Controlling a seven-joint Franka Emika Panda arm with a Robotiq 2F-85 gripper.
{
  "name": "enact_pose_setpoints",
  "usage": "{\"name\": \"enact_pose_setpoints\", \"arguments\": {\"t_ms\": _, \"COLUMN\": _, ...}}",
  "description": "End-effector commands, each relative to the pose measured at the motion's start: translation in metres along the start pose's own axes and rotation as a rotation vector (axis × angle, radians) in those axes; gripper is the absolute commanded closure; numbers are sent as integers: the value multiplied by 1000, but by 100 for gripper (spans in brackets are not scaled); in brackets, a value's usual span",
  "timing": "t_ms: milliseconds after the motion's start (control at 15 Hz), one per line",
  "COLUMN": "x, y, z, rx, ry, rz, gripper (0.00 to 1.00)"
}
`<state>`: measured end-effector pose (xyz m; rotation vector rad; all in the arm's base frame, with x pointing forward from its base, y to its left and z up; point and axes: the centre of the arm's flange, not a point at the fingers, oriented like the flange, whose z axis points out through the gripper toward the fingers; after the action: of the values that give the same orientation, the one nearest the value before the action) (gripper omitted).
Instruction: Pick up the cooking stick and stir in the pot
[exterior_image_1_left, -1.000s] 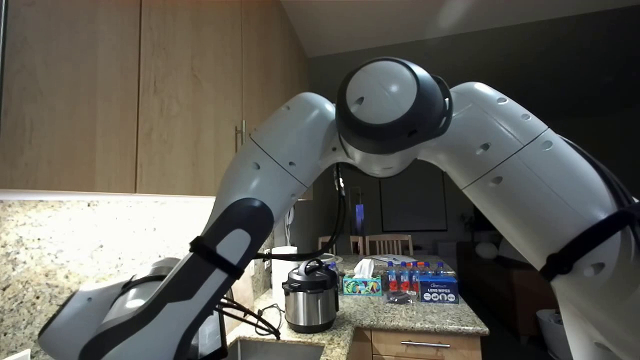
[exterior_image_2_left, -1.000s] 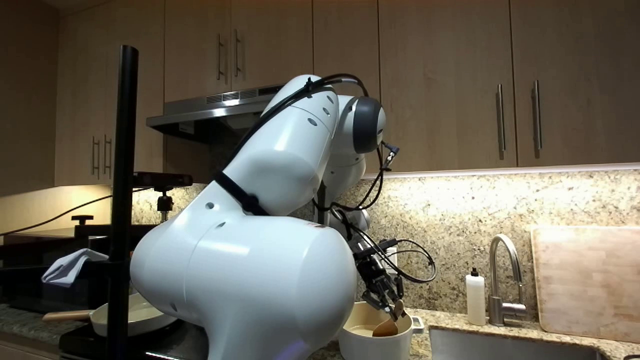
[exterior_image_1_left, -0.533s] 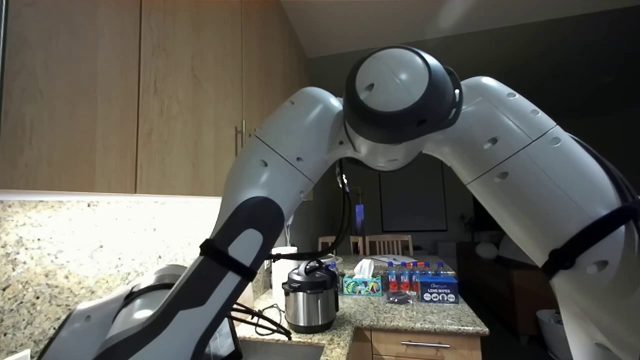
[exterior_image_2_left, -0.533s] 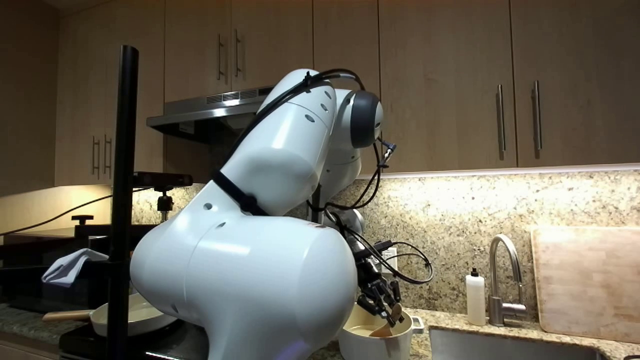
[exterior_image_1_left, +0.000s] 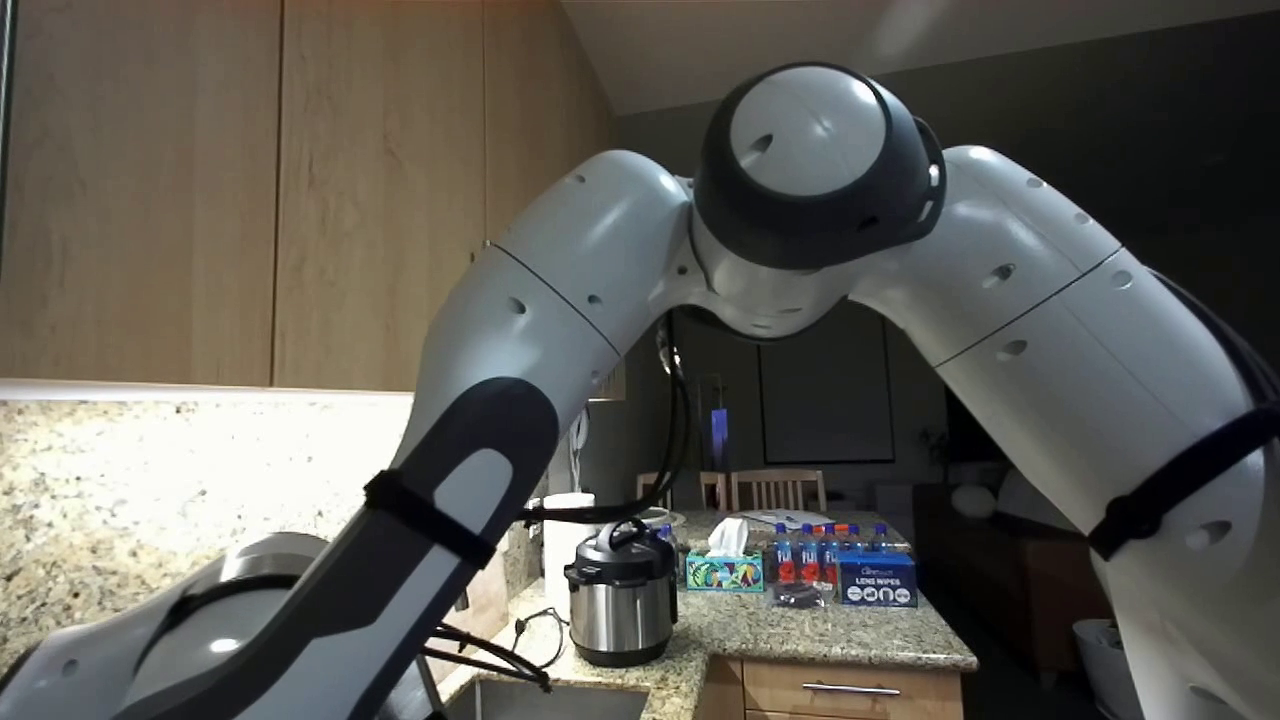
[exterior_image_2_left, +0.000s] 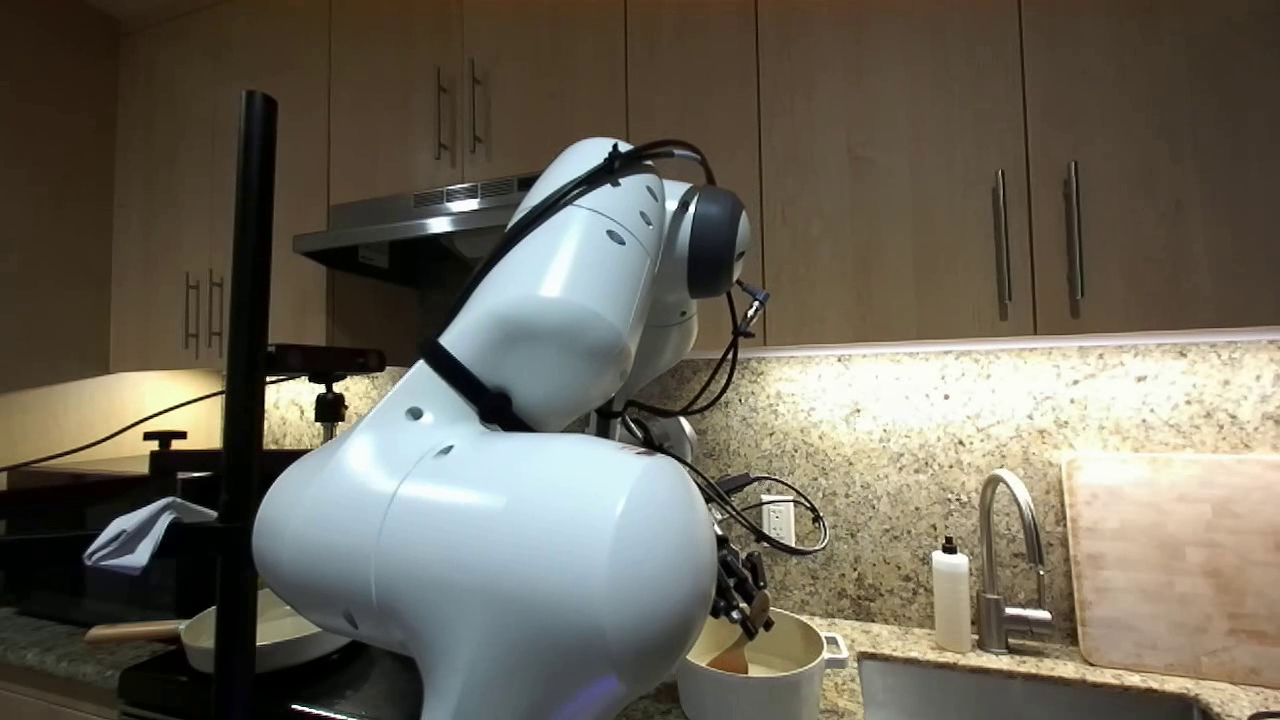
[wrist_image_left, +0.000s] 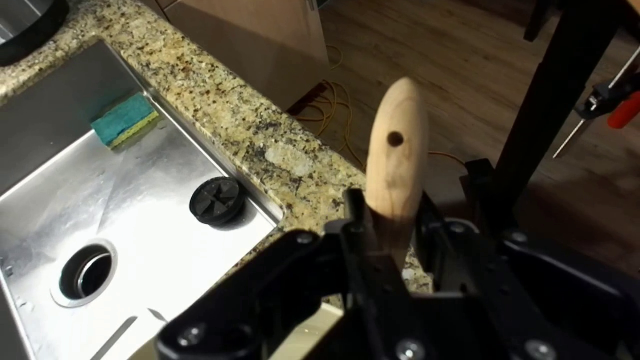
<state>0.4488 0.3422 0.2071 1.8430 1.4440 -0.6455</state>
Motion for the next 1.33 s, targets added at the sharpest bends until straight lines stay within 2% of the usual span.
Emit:
{"name": "enact_pose_setpoints", "arguments": {"t_ms": 0, "x": 16, "y": 7, "z": -14, "rx": -31, "ry": -9, "rz": -27, "gripper": 91}}
{"name": "enact_pose_setpoints", "arguments": {"t_ms": 267, "x": 23, "y": 22, "z": -14, "rx": -29, "ry": -2, "rz": 3, "gripper": 91}}
{"name": "enact_pose_setpoints", "arguments": {"t_ms": 733, "x": -1, "y": 43, "z": 12, "rx": -35, "ry": -64, "rz": 40, "gripper": 91}}
{"name": "enact_pose_setpoints", "arguments": {"t_ms": 1067, "x": -17, "y": 38, "z": 25, "rx": -3, "ry": -65, "rz": 26, "gripper": 91}}
{"name": "enact_pose_setpoints", "arguments": {"t_ms": 1267, "x": -15, "y": 28, "z": 22, "rx": 3, "ry": -67, "rz": 11, "gripper": 91}}
